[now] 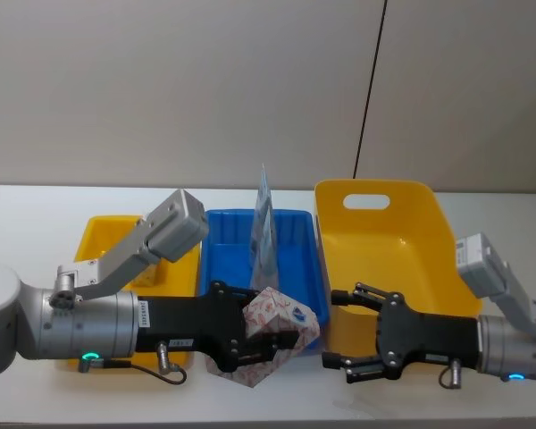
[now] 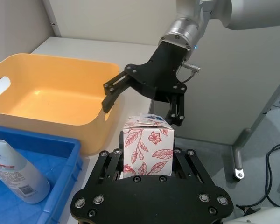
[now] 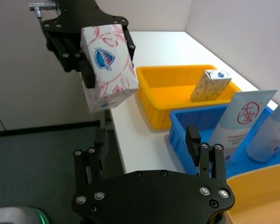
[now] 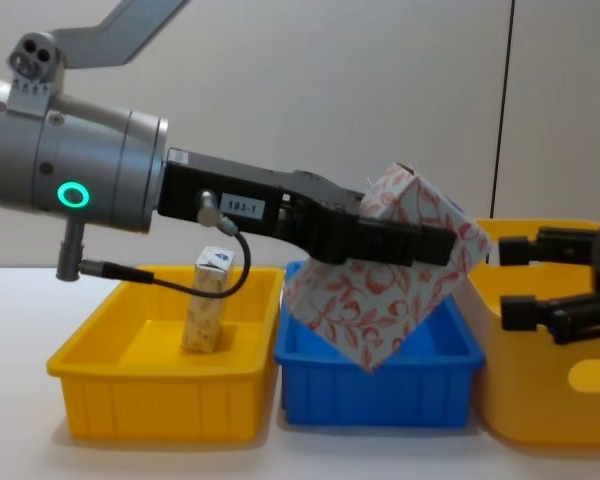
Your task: Bimanual collaborative sorting of washing and personal care products
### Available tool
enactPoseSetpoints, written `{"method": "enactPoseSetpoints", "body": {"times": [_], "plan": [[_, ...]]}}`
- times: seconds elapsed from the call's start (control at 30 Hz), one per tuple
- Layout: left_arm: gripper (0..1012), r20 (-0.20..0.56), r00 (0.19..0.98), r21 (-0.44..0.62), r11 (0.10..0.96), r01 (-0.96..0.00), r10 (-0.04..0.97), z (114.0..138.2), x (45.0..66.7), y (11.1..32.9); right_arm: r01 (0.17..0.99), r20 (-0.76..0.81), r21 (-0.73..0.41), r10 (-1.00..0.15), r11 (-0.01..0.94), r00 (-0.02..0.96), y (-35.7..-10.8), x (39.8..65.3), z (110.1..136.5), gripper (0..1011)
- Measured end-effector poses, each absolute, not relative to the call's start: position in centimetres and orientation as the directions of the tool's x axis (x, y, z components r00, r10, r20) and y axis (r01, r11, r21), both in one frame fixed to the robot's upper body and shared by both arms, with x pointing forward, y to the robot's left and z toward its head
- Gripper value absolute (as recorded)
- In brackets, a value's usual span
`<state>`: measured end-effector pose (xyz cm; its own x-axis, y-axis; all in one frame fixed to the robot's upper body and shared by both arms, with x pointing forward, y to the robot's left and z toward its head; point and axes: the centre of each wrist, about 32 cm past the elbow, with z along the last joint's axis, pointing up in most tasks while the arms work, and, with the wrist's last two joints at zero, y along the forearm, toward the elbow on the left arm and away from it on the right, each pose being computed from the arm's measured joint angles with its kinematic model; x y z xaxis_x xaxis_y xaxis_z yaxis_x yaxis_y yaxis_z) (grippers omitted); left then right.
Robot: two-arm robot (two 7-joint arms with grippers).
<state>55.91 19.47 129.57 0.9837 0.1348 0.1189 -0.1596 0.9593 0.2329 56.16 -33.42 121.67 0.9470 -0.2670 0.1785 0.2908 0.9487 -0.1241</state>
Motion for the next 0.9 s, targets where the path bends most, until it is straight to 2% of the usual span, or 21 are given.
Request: {"method": "enactPoseSetpoints", "body": {"times": [0.4, 0.9], "plan": [[398, 0.124, 0.983, 0.223, 0.962, -0.158, 0.133, 129.3, 56.3, 19.1, 0.273, 0.17, -0.152, -0.247, 0.95, 0.954, -34.9, 55.5, 121.9, 1000], [396, 0.147, 0.976, 0.189, 0.964, -0.188, 0.161, 129.2, 55.8, 19.3, 0.256, 0.128, -0.127, -0.24, 0.958, 0.962, -33.7, 55.3, 121.4, 1000]]}}
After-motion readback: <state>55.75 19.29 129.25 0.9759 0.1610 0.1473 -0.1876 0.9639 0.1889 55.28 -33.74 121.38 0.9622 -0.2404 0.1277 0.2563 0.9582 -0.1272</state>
